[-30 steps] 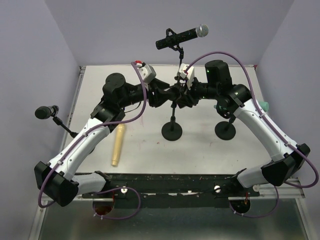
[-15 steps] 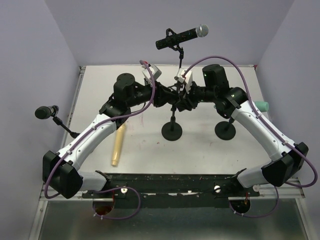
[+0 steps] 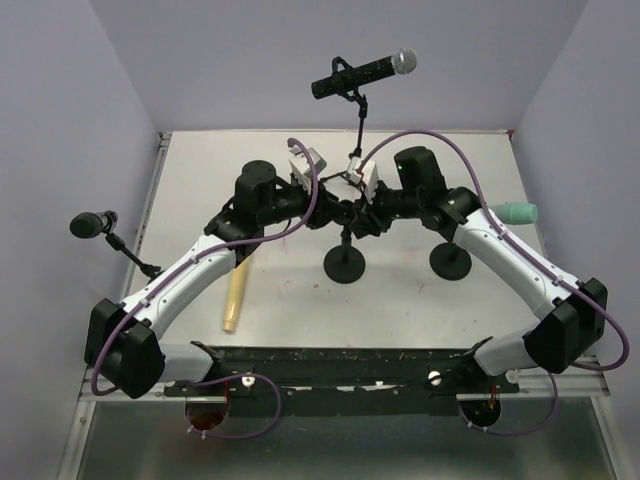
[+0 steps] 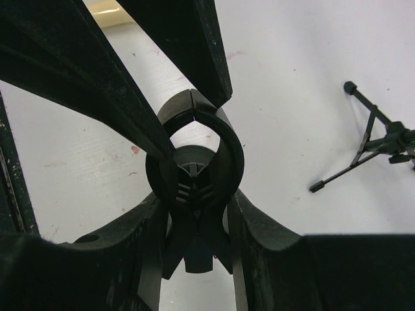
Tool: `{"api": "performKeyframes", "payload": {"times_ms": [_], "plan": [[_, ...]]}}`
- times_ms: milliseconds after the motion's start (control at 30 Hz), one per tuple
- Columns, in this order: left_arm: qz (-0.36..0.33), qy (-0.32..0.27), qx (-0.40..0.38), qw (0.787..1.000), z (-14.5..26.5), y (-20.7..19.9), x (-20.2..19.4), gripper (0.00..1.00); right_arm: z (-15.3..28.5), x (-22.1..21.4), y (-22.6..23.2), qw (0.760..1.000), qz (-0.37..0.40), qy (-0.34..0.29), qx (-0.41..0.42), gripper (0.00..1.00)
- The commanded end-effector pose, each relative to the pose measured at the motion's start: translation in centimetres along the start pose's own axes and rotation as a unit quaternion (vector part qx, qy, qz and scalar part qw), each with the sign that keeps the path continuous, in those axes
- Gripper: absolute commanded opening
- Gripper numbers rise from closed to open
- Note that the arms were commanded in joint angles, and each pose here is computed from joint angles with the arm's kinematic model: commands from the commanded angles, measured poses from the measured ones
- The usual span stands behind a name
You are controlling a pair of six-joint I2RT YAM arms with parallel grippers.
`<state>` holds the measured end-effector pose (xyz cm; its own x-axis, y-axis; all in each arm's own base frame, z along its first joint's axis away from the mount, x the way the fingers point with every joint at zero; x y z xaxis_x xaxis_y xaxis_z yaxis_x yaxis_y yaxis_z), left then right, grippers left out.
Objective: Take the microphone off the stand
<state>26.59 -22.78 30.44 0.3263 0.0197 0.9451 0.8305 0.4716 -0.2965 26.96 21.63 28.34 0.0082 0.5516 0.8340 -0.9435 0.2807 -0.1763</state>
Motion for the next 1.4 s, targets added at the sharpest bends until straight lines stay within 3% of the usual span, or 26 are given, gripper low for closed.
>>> {"api": "performKeyframes", "payload": {"times_ms": [0,100,300,333,400,500,700,1000,1367], "plan": [[0.014,0.049,0.034,0.998,0.6,1.0,-2.9,0.45,-0.8,-3.4,2.0,0.995,-0.054,0.068,0.039,0.00],[0.016,0.043,0.038,0.998,0.9,0.8,-2.5,0.45,-1.1,-3.6,2.0,0.995,-0.056,0.068,0.036,0.00],[-0.026,-0.024,0.102,0.994,4.5,-0.4,2.4,0.64,-1.3,-0.3,0.6,0.998,-0.056,-0.010,0.002,0.01],[-0.031,-0.032,0.124,0.991,5.4,-0.6,3.1,0.67,-1.5,0.6,0.1,0.998,-0.054,-0.031,-0.008,0.01],[-0.047,-0.043,0.180,0.982,7.4,-0.4,4.1,0.83,-2.1,1.9,-0.8,0.997,-0.058,-0.055,-0.016,0.01],[-0.100,-0.052,0.236,0.965,10.0,0.3,4.9,0.90,-3.2,3.6,-1.9,0.995,-0.062,-0.081,-0.020,0.01],[-0.132,-0.073,0.266,0.952,13.8,1.1,5.6,0.90,-5.9,6.1,-3.5,0.994,-0.049,-0.096,-0.025,0.01],[0.013,-0.147,0.203,0.968,17.2,-0.1,4.9,0.88,-12.1,9.1,-6.6,0.984,-0.048,-0.101,-0.138,0.01],[0.031,-0.159,0.199,0.967,18.8,-0.4,3.7,0.87,-17.8,9.6,-9.6,0.971,-0.069,-0.101,-0.207,0.01]]}}
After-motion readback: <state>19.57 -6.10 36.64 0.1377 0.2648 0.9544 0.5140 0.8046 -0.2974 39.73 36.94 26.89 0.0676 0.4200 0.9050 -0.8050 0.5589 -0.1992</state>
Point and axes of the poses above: each gripper's point midway between its finger pads, its own z axis back along the fingers, its own y axis along the line the jaws close on, x = y × z, the point moved 8 cm from there along z, back along the fingers, and after that the axes turned 5 degrees about z, right-handed, at the moved point
